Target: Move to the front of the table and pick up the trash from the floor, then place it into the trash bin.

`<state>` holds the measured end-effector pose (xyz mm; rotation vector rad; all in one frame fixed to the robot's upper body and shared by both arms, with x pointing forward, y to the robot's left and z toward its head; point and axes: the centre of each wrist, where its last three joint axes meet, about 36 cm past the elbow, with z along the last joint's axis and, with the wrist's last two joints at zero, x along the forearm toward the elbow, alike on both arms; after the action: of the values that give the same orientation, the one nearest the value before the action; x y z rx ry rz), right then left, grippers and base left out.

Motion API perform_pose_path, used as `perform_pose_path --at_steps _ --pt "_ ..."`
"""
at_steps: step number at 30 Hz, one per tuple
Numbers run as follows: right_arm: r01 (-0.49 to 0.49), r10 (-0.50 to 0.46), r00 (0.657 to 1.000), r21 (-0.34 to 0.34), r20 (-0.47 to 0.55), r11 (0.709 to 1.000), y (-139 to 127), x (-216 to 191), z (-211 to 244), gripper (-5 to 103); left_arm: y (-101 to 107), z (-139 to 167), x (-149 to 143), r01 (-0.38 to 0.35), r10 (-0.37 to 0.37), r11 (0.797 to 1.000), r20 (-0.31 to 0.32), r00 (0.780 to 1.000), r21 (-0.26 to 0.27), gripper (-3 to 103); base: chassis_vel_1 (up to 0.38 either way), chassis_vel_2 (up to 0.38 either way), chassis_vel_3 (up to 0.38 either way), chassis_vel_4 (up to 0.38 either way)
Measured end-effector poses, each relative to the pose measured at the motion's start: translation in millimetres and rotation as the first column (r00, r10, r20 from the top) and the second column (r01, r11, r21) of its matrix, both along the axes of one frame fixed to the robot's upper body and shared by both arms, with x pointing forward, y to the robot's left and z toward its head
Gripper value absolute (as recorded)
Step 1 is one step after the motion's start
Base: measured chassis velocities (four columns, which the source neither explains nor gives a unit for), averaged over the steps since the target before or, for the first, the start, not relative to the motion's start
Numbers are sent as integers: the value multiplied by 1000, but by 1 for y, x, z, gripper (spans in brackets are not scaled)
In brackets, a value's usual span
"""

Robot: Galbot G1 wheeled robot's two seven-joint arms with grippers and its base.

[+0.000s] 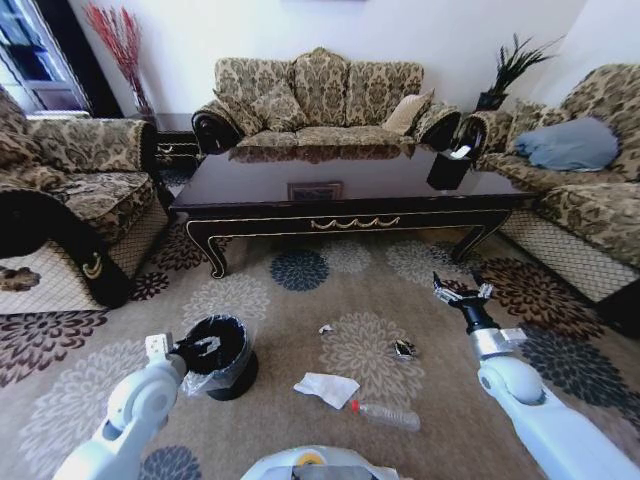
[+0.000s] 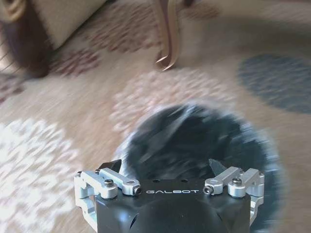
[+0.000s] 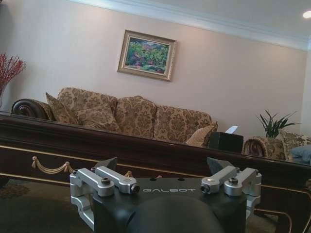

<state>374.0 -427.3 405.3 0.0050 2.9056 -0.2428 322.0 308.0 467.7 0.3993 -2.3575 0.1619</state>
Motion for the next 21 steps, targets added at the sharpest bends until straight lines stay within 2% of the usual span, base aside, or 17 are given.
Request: perform_pose_path --at_steps 2,5,9,21 --pt "0 0 1000 -1 -1 1000 0 0 -1 100 3 -4 1 -19 19 1000 -11 1000 3 100 0 0 0 0" --pt "-2 2 1000 -3 -8 1000 -1 -1 -5 100 21 -18 7 -86 86 996 -47 995 8 100 0 0 0 0" --pt "-3 2 1000 -4 -15 1000 -2 -1 -8 100 28 -27 12 -95 95 995 -62 994 -1 100 0 0 0 0" --pt "-1 0 1000 -12 -30 1000 -6 3 -14 100 31 -59 25 -97 95 995 -116 989 -17 100 0 0 0 0"
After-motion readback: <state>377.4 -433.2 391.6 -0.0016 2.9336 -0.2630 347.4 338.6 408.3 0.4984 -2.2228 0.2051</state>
